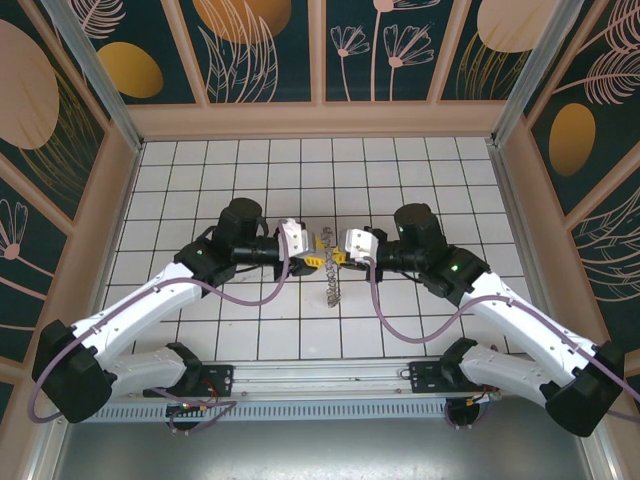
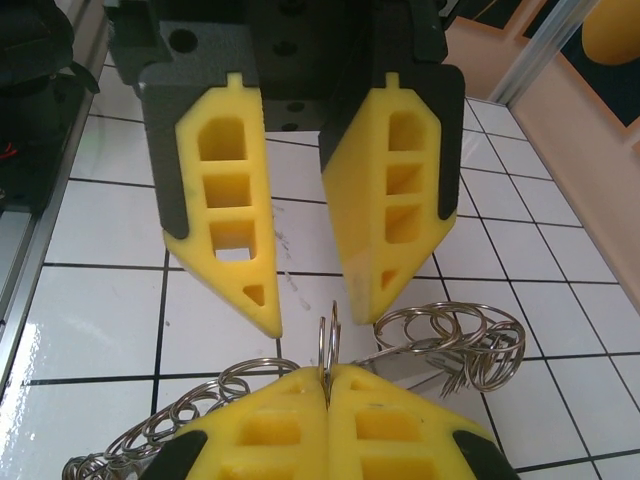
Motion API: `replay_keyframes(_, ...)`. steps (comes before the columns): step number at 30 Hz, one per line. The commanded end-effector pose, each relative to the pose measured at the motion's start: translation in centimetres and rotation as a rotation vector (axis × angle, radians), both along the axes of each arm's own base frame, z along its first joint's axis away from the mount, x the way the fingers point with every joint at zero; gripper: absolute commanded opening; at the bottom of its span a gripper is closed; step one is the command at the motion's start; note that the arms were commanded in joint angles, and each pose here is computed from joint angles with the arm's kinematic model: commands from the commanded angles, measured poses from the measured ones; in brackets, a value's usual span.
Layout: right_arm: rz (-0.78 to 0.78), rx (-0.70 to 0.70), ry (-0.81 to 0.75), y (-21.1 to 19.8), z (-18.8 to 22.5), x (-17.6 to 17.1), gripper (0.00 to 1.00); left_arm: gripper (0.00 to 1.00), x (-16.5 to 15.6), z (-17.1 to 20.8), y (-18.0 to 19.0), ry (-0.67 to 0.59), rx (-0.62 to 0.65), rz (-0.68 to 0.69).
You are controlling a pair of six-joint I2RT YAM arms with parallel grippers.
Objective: Put the keys on the keyring
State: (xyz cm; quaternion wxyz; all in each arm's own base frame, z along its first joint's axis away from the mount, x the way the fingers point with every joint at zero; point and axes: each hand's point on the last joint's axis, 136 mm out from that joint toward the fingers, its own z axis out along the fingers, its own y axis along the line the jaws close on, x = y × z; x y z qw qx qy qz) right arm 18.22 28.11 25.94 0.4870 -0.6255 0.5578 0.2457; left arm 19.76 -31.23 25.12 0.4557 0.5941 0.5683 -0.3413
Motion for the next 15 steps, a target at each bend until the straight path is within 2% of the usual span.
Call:
replay_keyframes(1,0.001,0.045,-0.027,0.6,1.7,0.2,0.0,0.3,-0.9,1.4,-0.8,-0.017,-0.025,-0.063)
replay_keyframes(8,0.0,0.047,-0.02,0.9,1.5,0.3,0.0,0.2,-1.1,1.3,-1.3,-0.011,-0.005,-0.073)
replay_keyframes(15,0.007,0.068,-0.027,0.8,1.9,-0.1,0.0,0.0,-0.7,-0.5,-1.3,-0.021,0.074,-0.06)
